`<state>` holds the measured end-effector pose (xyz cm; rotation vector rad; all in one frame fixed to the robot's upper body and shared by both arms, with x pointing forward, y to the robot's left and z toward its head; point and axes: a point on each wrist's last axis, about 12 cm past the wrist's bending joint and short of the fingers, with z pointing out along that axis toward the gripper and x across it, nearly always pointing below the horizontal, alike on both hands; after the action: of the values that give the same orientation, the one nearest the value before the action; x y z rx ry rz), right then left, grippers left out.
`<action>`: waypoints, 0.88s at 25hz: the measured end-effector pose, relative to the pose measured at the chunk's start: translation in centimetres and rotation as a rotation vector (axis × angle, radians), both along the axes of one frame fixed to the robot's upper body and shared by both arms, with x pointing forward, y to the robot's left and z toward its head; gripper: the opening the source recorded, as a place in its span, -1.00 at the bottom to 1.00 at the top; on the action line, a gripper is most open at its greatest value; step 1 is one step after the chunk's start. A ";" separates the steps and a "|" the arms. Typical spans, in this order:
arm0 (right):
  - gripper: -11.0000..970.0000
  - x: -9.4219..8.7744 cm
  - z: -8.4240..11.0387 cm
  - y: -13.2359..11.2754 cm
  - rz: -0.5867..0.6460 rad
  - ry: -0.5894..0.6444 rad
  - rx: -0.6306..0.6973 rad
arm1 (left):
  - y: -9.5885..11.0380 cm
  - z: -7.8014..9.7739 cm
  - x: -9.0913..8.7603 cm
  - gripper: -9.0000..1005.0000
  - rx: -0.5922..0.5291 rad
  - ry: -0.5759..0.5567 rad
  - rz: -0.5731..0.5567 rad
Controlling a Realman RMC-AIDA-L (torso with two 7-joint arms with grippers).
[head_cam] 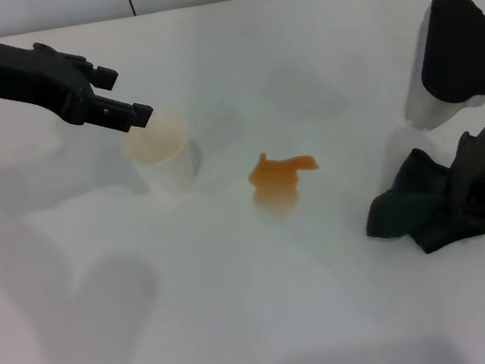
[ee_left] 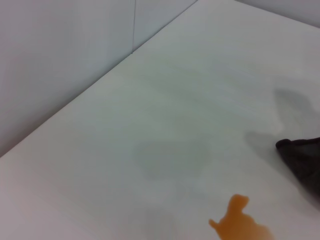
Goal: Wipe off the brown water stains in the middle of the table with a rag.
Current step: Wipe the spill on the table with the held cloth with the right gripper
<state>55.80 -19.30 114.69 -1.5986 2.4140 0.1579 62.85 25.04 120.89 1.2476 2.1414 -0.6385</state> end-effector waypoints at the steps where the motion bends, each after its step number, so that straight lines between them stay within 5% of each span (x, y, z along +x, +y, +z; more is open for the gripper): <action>1: -0.75 0.0 0.0 0.2 0.001 -0.005 0.003 | 0.0 0.0 0.0 0.66 0.000 0.000 0.001; 10: -0.82 0.5 0.9 4.5 0.094 -0.123 0.024 | 0.1 0.0 0.0 0.66 -0.003 -0.004 0.000; 22: -0.83 -0.9 0.9 11.8 0.396 -0.286 0.011 | -0.3 -0.3 0.1 0.66 -0.010 0.000 -0.014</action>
<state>54.92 -7.49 115.59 -1.9293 1.8670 0.0084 62.96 24.70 120.55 1.2578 2.1284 -0.6547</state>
